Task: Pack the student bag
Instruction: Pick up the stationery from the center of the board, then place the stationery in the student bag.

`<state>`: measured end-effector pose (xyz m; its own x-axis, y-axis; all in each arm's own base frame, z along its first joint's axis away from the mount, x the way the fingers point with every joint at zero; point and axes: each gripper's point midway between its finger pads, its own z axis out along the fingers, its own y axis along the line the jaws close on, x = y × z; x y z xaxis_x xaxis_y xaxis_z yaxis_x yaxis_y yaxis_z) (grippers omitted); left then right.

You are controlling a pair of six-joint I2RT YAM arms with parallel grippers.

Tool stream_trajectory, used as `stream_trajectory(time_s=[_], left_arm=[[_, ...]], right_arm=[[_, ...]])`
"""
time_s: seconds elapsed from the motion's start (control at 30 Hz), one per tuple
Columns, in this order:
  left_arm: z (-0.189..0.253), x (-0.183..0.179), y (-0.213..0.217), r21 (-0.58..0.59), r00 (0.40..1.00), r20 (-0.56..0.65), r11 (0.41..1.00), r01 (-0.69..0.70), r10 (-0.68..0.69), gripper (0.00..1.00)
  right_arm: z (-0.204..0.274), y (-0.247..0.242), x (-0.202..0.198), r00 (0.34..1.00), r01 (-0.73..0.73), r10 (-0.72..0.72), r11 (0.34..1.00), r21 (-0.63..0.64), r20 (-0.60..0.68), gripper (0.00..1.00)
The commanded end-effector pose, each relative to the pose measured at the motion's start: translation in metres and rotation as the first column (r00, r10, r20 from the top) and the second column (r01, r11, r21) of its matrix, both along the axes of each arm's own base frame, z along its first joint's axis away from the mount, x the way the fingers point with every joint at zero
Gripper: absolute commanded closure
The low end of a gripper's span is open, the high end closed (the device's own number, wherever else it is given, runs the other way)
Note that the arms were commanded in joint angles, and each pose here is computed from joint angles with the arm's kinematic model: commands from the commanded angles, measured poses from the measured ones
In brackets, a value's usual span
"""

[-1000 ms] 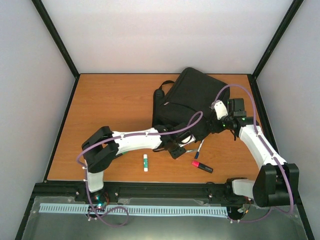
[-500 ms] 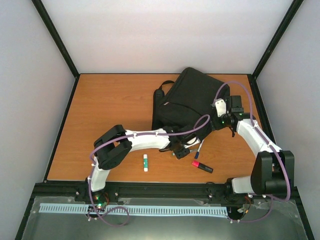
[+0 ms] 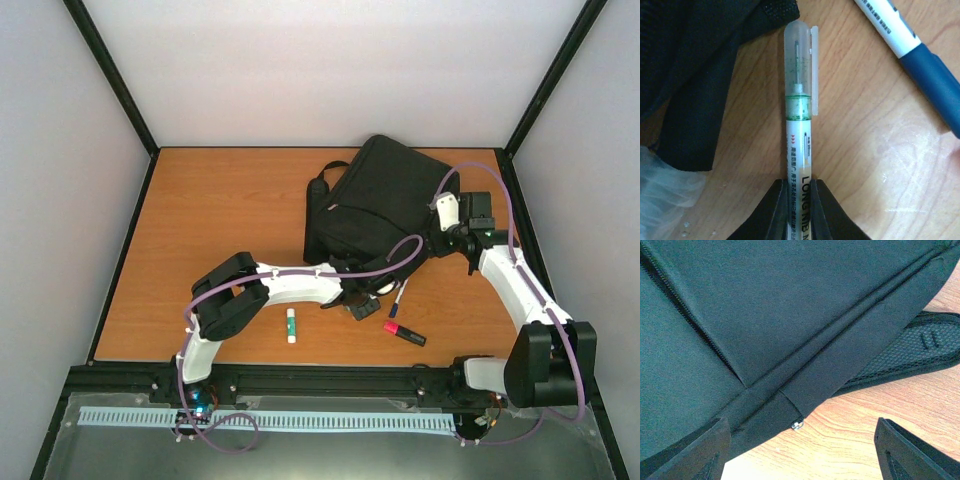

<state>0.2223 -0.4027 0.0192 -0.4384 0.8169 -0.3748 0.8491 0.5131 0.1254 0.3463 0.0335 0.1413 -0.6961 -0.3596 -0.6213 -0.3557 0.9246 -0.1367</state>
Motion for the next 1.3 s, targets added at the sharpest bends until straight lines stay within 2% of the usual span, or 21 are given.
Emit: stream_trajectory(time_s=[0.0,0.2,0.33,0.47,0.5,0.6,0.77,0.97,1.2,1.27], left_arm=[[-0.010,-0.004,0.020,0.078,0.998,0.000,0.995,-0.060,0.060,0.91],[0.042,-0.014,0.023,-0.079,0.996,-0.010,0.993,-0.087,0.086,0.97],[0.076,-0.030,0.030,-0.194,0.997,-0.034,0.978,-0.071,0.066,0.98],[0.101,-0.042,0.039,-0.290,0.996,-0.055,0.953,-0.085,0.072,0.98],[0.114,-0.042,0.037,-0.344,0.996,-0.043,0.935,-0.085,0.075,0.98],[0.128,-0.040,0.038,-0.395,0.995,-0.025,0.913,-0.099,0.097,0.99],[0.132,-0.012,0.043,-0.424,0.980,-0.018,0.886,-0.188,0.199,0.99],[0.138,0.022,0.048,-0.505,0.948,-0.066,0.809,-0.300,0.310,0.99],[0.143,0.066,0.051,-0.524,0.924,-0.095,0.770,-0.364,0.372,0.99],[0.140,0.083,0.051,-0.524,0.920,-0.110,0.765,-0.375,0.376,0.99]], right_arm=[[0.008,0.008,-0.001,0.999,-0.034,0.033,0.998,0.044,0.023,0.19],[0.026,0.020,-0.007,0.995,-0.096,0.092,0.991,0.088,0.048,0.20],[0.048,0.037,-0.014,0.974,-0.221,0.212,0.968,0.115,0.084,0.22],[0.058,0.043,-0.008,0.947,-0.309,0.301,0.949,0.060,0.110,0.25],[0.059,0.044,-0.003,0.944,-0.315,0.308,0.948,0.047,0.115,0.26],[0.049,0.049,0.012,0.942,-0.328,0.324,0.944,0.042,0.083,0.28],[0.028,0.072,0.032,0.930,-0.367,0.366,0.929,0.048,0.026,0.32],[0.000,0.095,0.050,0.916,-0.400,0.400,0.916,-0.011,-0.030,0.34],[-0.015,0.105,0.077,0.932,-0.363,0.360,0.919,-0.151,-0.047,0.40],[-0.020,0.105,0.083,0.937,-0.349,0.346,0.918,-0.188,-0.049,0.48]])
